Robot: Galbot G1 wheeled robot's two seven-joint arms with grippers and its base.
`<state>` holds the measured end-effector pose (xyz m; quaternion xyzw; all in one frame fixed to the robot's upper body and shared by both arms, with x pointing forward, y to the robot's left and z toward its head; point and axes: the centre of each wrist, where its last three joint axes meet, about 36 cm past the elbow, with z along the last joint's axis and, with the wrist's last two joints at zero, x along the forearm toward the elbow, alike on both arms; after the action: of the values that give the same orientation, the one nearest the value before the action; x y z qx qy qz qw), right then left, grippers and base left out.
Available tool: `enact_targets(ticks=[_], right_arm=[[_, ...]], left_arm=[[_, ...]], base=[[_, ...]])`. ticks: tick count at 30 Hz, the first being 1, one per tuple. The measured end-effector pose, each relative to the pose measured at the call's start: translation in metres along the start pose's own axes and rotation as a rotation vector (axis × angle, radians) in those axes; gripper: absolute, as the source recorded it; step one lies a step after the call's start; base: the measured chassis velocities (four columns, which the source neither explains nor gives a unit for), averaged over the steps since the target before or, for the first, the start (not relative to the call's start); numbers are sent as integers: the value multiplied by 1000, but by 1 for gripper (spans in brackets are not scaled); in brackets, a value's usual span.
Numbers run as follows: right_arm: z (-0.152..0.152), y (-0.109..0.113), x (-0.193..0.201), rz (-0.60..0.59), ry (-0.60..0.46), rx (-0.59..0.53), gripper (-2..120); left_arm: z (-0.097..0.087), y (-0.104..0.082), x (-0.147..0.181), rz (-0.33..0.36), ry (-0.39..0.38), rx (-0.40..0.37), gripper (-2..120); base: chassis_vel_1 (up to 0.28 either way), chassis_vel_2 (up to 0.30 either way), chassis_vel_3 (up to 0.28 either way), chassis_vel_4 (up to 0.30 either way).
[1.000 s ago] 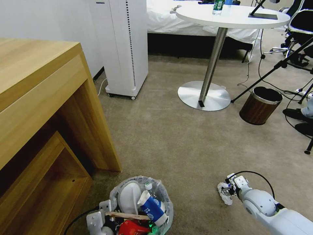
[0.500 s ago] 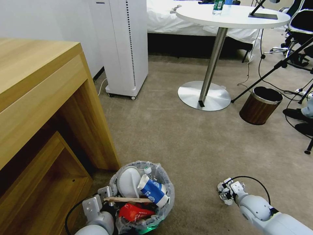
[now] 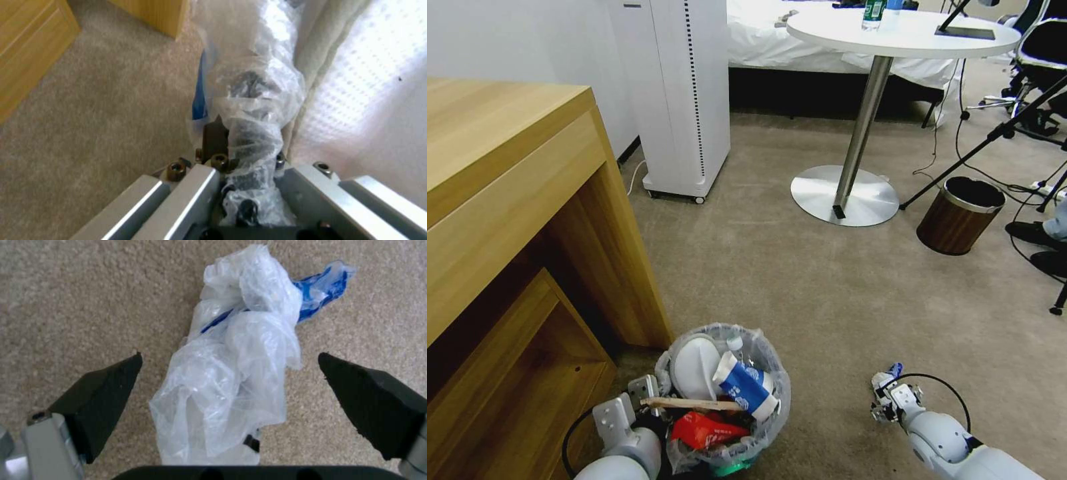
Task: Pick up the trash bin and place the garbage on the floor into it.
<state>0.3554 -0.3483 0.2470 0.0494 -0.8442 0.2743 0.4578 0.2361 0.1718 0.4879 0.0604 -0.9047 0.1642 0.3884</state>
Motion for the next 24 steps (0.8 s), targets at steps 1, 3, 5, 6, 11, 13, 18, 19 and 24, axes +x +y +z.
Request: enact_targets(ticks=[1,3,5,6,11,13,18,19,24], right_arm=[[0,1,-1,4,-1,4,100],[0,1,-1,6,-3,6,100],[0,2,-3,12,-1,9,100],[1,2,-4,17,-1,12,99],[2,0,-5,28,0,18,85],[4,-3,-5,33,-9,17,76],[1,-6,-7,35,-39,13,57],[1,-6,-7,35,-39,13,57],[-4,-5,-8,29,-71,4,39]], left_arm=[[2,0,0,-3,3,-4,0],[3,0,0,-5,6,-6,0],[6,-1,0,-6,13,-12,0],[6,-1,0,-5,14,-13,0],[5,-1,0,1,11,-11,0],[7,-1,0,-2,14,-14,0],[10,-1,1,-5,20,-23,0],[10,-1,1,-5,20,-23,0],[11,-1,0,-6,20,-26,0]], base=[[0,0,0,0],[0,0,0,0],[0,0,0,0],[0,0,0,0],[0,0,0,0],[0,0,0,0],[0,0,0,0],[0,0,0,0],[0,0,0,0]])
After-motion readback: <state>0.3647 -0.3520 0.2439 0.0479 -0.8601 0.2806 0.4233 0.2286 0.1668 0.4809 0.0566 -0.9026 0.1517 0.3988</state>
